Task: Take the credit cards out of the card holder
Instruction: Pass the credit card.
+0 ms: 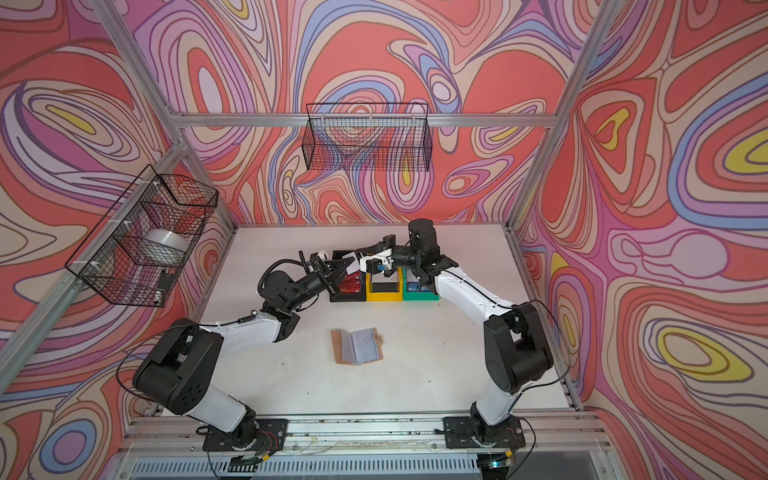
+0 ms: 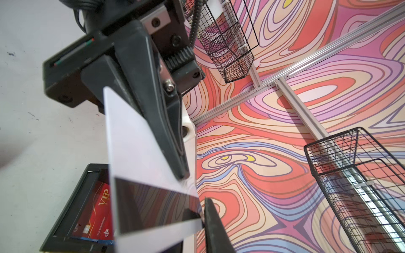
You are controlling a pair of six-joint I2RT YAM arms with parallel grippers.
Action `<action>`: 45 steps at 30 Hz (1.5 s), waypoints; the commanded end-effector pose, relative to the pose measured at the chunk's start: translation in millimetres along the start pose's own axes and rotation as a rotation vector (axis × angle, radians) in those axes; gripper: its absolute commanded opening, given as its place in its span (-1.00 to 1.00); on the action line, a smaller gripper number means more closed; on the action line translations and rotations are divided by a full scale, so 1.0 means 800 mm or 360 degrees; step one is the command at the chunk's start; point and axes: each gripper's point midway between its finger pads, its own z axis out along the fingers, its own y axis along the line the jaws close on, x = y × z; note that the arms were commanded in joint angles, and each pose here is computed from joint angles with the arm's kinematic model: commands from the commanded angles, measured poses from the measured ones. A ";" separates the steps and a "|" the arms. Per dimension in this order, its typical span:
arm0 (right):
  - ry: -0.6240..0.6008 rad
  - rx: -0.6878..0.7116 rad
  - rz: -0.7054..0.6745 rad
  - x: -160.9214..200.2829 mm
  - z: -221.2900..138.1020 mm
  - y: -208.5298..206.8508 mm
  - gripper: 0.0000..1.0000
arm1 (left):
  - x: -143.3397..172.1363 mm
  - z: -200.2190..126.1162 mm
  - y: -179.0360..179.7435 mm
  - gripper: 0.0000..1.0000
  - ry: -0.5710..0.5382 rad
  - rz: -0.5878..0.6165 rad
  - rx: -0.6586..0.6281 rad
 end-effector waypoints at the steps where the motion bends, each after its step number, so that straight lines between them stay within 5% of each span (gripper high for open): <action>1: -0.0007 -0.0057 0.0018 -0.010 -0.011 0.012 -0.67 | 0.025 0.001 -0.041 -1.00 0.0193 -0.0805 0.0090; 31: -0.0061 -0.0153 0.0009 -0.026 -0.013 0.026 -0.78 | 0.022 0.010 -0.028 -1.00 0.0236 -0.0821 0.0011; 41: -0.0088 -0.0252 0.0049 -0.038 -0.007 0.034 -1.00 | 0.019 0.012 -0.030 -1.00 0.0215 -0.0820 0.0035; 45: -0.0102 -0.0299 0.0110 -0.045 -0.006 0.034 -1.00 | 0.016 0.012 -0.029 -0.04 0.0203 -0.0824 0.0042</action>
